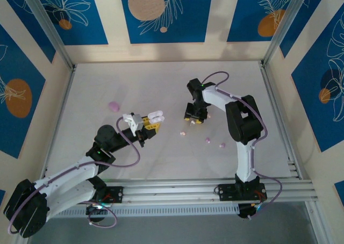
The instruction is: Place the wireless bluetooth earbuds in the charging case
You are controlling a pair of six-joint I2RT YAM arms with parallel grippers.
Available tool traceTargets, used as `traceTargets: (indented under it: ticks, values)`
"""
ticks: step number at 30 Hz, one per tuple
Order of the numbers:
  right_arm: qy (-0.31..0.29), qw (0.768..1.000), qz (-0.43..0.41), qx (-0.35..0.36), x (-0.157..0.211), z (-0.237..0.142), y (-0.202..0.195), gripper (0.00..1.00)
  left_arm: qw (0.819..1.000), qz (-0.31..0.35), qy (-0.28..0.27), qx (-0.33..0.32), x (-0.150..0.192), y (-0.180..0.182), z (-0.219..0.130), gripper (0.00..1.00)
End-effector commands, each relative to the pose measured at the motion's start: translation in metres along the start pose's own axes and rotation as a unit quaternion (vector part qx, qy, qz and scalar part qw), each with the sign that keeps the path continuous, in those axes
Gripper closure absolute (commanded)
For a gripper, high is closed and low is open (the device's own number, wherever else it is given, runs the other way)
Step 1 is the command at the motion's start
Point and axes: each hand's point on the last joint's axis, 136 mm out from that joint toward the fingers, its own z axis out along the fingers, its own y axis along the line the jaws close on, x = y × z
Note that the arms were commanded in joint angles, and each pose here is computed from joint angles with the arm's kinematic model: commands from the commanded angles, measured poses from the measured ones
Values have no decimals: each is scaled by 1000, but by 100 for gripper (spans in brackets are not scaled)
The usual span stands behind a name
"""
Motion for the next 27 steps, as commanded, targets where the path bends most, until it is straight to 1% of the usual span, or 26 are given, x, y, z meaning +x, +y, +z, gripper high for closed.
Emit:
traceTargets:
  ticks: [1, 6, 13, 17, 23, 27]
  values:
    - [6, 1000, -20, 20, 2, 1, -2, 52, 1000, 12, -9, 2, -5, -3, -1, 86]
    - [3, 999, -48, 14, 0, 1, 6, 53, 1000, 10, -8, 2, -4, -3, -1, 85]
    - [2, 998, -65, 24, -1, 1, 10, 55, 1000, 10, -7, 2, -3, -3, -1, 85]
    - [1, 996, -66, 56, -1, 1, 2, 55, 1000, 10, -7, -1, -4, -2, -1, 85]
    - [3, 995, -62, 84, 1, 0, -9, 55, 1000, 11, -6, -1, -4, -2, -1, 85]
    - [9, 995, -56, 83, 3, 1, -9, 55, 1000, 10, -6, 0, -4, -2, -1, 85]
